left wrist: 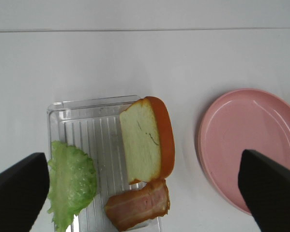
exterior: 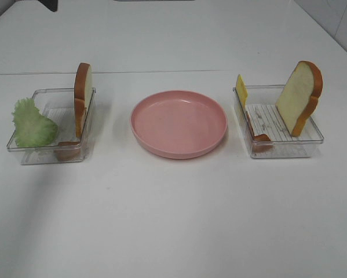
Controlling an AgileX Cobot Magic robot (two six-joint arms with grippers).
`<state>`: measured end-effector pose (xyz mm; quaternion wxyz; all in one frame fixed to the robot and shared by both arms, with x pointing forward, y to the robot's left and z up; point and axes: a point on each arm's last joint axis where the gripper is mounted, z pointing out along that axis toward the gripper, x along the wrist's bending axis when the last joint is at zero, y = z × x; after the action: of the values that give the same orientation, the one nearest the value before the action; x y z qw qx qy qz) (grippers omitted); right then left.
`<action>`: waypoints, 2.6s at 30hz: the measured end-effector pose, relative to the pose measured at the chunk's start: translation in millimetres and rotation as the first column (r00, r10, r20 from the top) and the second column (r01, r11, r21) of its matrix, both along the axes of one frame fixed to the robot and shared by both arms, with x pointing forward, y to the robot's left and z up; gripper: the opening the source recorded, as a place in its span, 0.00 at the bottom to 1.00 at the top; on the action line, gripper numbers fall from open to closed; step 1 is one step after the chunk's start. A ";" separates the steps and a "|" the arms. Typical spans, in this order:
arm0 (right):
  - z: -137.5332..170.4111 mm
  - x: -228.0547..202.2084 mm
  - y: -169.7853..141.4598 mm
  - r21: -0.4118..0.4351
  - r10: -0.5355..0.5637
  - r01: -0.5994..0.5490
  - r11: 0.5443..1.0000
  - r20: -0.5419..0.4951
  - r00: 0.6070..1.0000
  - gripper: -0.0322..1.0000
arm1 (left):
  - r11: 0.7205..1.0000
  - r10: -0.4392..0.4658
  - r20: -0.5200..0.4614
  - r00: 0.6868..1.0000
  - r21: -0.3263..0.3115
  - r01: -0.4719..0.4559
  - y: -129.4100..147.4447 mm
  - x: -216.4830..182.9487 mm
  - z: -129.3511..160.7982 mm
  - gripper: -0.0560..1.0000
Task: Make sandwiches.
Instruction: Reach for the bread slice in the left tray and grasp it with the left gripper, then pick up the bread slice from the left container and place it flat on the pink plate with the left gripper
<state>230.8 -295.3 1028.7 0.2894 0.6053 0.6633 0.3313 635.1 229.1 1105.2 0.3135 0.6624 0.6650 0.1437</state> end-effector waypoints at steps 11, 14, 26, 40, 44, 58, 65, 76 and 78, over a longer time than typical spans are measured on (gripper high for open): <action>0.0 0.0 0.0 0.000 0.000 0.000 1.000 0.000 1.000 0.99 | 0.989 -0.004 -0.229 0.973 0.144 0.037 -58.4 45.6 -40.9 0.98; 0.0 0.0 0.0 0.000 0.000 0.000 1.000 0.000 1.000 0.99 | 0.983 0.020 -0.276 0.961 0.179 0.032 -68.2 53.1 -52.6 0.98; 0.0 0.0 0.0 0.000 0.000 0.000 1.000 0.000 1.000 0.99 | 0.976 0.044 -0.339 0.940 0.216 0.033 -74.1 72.8 -101.6 0.98; 0.0 0.0 0.0 0.000 0.000 0.000 1.000 0.000 1.000 0.99 | 0.972 0.025 -0.357 0.934 0.227 0.061 -78.0 84.4 -140.4 0.98; 0.0 0.0 0.0 0.000 0.000 0.000 1.000 0.000 1.000 0.99 | 0.972 0.021 -0.352 0.936 0.226 0.063 -79.0 87.0 -147.9 0.98; 0.0 0.0 0.0 0.000 0.000 0.000 1.000 0.000 1.000 0.99 | 0.972 0.019 -0.349 0.937 0.227 0.064 -80.1 90.7 -159.9 0.89; 0.0 0.0 0.0 0.000 0.000 0.000 1.000 0.000 1.000 0.99 | 0.972 0.019 -0.348 0.937 0.228 0.064 -80.0 90.8 -159.8 0.64; 0.0 0.0 0.0 0.000 0.000 0.000 1.000 0.000 1.000 0.99 | 0.959 0.032 -0.342 0.939 0.277 0.068 -74.1 90.6 -155.8 0.23; 0.0 0.0 0.0 0.000 0.000 0.000 1.000 0.000 1.000 0.99 | 0.958 0.032 -0.341 0.940 0.278 0.068 -73.9 90.6 -155.2 0.23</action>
<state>230.8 -295.3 1028.7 0.2894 0.6053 0.6633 0.3313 725.7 155.2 950.0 0.0957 0.7216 0.6754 0.1182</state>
